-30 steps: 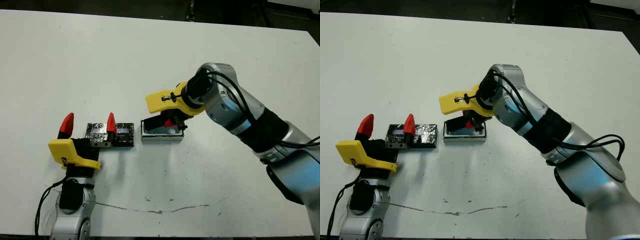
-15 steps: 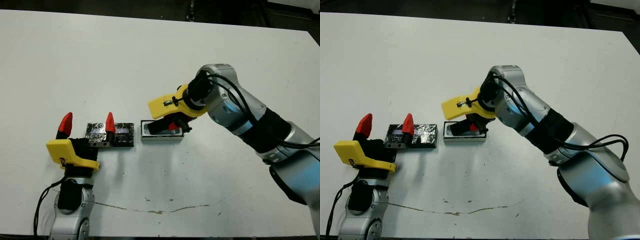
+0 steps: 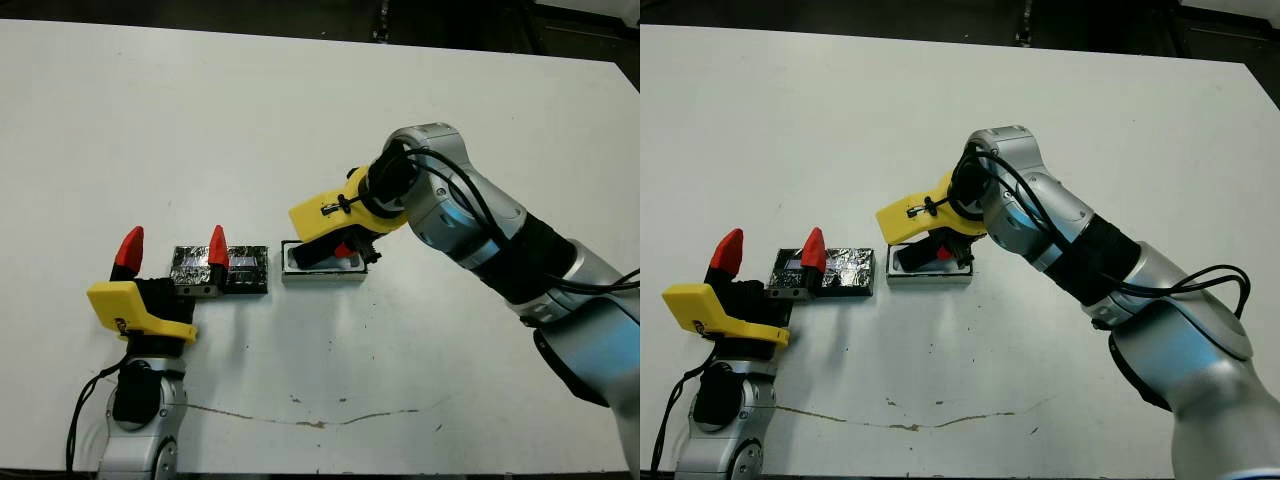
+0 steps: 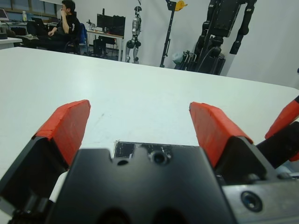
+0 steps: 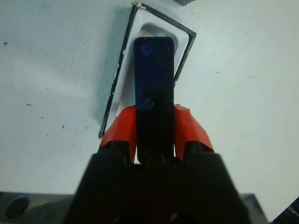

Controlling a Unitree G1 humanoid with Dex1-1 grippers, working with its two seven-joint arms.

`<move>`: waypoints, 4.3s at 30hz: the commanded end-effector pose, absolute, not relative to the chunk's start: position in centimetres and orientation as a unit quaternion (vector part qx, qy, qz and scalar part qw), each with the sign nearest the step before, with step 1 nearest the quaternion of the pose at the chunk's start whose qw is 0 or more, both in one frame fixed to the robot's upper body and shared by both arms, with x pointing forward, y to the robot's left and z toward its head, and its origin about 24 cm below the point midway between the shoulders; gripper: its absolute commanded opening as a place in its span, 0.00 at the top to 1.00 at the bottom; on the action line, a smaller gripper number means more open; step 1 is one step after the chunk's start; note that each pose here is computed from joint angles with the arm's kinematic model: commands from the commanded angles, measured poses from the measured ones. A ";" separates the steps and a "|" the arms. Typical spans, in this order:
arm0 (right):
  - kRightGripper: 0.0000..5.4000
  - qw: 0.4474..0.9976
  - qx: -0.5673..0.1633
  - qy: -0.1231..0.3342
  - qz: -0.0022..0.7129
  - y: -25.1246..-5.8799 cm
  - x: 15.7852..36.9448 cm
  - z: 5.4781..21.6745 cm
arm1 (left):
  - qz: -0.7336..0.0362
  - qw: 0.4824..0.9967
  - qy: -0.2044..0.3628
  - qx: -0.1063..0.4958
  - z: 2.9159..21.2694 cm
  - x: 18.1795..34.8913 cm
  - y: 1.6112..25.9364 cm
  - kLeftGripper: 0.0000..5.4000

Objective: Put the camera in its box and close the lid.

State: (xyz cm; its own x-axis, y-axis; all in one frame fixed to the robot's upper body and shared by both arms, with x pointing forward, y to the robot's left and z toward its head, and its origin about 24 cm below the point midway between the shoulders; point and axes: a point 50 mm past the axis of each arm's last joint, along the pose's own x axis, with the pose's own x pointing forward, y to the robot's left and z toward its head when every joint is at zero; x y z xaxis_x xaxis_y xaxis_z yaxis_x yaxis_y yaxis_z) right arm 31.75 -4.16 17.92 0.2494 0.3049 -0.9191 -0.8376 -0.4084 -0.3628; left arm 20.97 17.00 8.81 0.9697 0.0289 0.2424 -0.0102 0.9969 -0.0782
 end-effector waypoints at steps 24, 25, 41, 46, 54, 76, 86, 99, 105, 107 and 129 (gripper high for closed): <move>0.66 0.487 -0.567 0.264 0.609 -2.5 30.7 16.3 | 0.016 0.992 -0.117 -0.043 8.3 20.2 17.3 0.00; 0.63 0.475 -0.572 0.266 0.613 -2.5 30.8 16.4 | 0.016 0.992 -0.116 -0.044 8.3 20.2 17.3 0.00; 0.21 0.452 -0.580 0.209 0.644 -2.9 32.0 18.6 | 0.014 0.992 -0.116 -0.038 8.2 20.3 17.3 0.00; 0.07 0.482 -0.565 0.209 0.636 -3.3 32.5 20.3 | 0.015 0.993 -0.113 -0.040 8.1 20.2 17.3 0.00; 0.00 0.572 -0.565 0.105 0.585 -5.6 32.5 27.0 | 0.010 0.992 -0.116 -0.043 8.0 20.3 17.3 0.00; 0.22 0.950 -0.096 0.017 0.298 -18.7 24.2 12.3 | -0.048 0.985 -0.165 0.027 11.0 20.5 18.3 0.00; 0.50 0.977 -0.022 -0.015 0.210 -19.2 21.0 8.3 | -0.097 0.978 -0.172 0.061 12.3 20.9 19.1 0.00; 0.88 0.990 0.021 -0.052 0.132 -19.7 20.7 7.2 | -0.308 0.920 -0.114 0.212 16.8 23.5 23.4 0.00; 1.00 0.990 0.027 -0.050 0.130 -19.7 20.8 7.1 | -0.434 0.848 -0.037 0.300 20.4 26.8 25.7 0.00; 1.00 0.990 0.026 -0.049 0.128 -19.6 20.8 7.2 | -0.457 0.834 -0.020 0.309 20.8 27.3 25.9 0.00; 1.00 0.993 0.003 -0.040 0.114 -19.9 20.8 7.1 | -0.681 0.706 0.102 0.165 17.1 30.7 23.4 0.00</move>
